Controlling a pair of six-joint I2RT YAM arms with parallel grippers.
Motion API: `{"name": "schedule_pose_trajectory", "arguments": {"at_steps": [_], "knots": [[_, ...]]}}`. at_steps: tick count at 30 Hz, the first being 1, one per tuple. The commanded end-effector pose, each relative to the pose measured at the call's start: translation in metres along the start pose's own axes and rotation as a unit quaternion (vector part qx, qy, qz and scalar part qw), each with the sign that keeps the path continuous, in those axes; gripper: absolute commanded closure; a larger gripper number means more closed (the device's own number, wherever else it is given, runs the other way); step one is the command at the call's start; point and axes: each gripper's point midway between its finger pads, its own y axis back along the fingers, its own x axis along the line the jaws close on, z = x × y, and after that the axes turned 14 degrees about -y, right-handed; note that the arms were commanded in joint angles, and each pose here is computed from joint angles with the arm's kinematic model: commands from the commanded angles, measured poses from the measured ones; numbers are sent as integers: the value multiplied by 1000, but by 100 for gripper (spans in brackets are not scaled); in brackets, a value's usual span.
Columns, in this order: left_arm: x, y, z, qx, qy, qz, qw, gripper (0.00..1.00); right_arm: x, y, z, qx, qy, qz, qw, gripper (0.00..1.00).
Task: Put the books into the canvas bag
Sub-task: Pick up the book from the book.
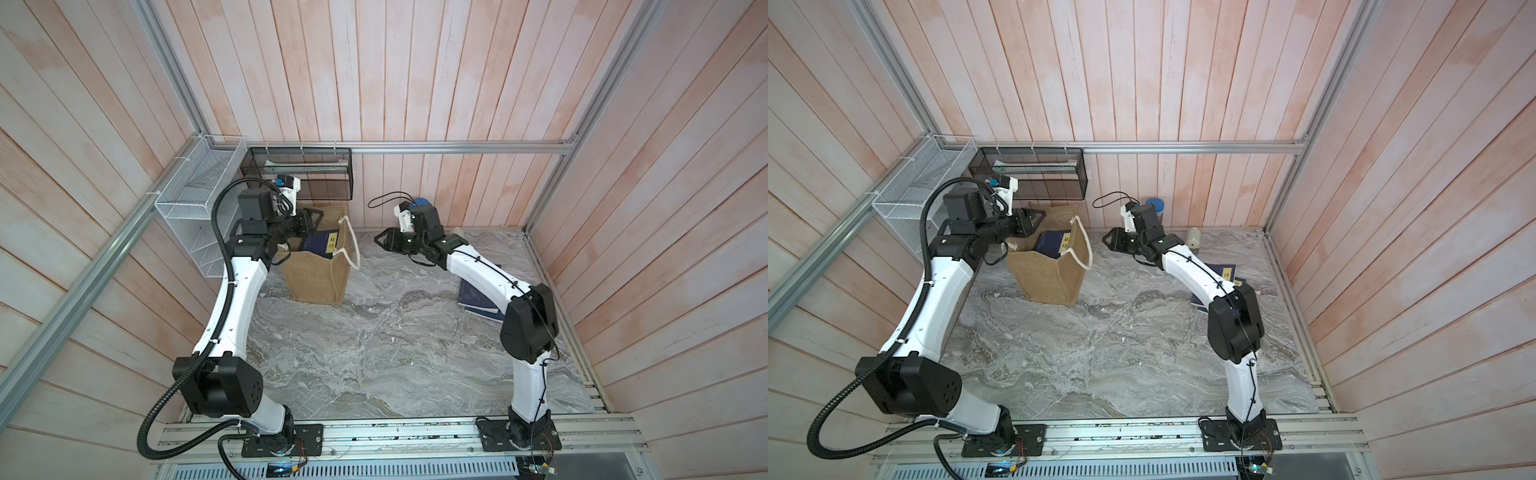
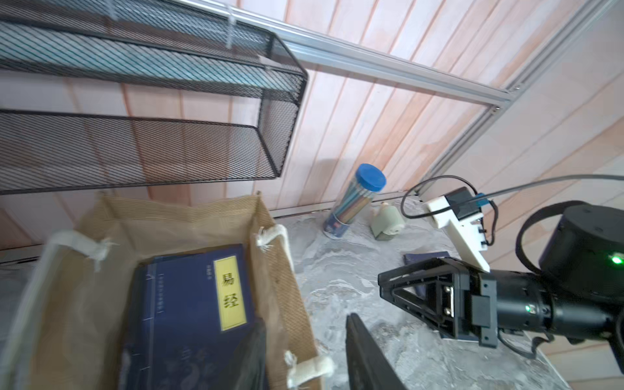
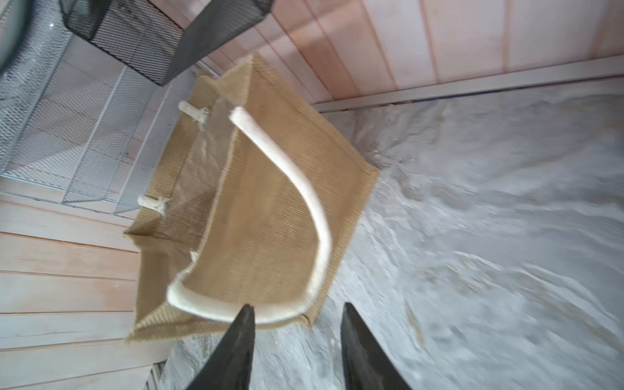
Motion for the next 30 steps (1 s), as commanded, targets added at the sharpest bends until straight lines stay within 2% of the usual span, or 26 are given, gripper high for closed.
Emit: {"name": "schedule_pose_trajectory", "arguments": {"at_steps": [1, 7, 11, 16, 20, 26, 30], "knots": [[-23, -16, -3, -15, 20, -21, 999, 58, -52, 37, 20, -50, -31, -35, 998, 56], [-86, -63, -40, 12, 30, -80, 996, 58, -180, 108, 18, -95, -105, -143, 980, 56], [-123, -102, -76, 45, 48, -111, 992, 58, -242, 147, 17, -115, -148, -192, 963, 54], [-173, -145, -111, 73, 69, -145, 984, 58, -292, 181, 20, -141, -174, -249, 942, 52], [-217, -179, -136, 99, 89, -178, 975, 58, -324, 194, 21, -139, -202, -269, 931, 49], [-272, -226, -170, 131, 129, -208, 961, 58, -355, 198, 17, -137, -221, -291, 921, 46], [-293, -251, -194, 153, 159, -214, 951, 58, -368, 194, 12, -123, -230, -298, 918, 46]]}}
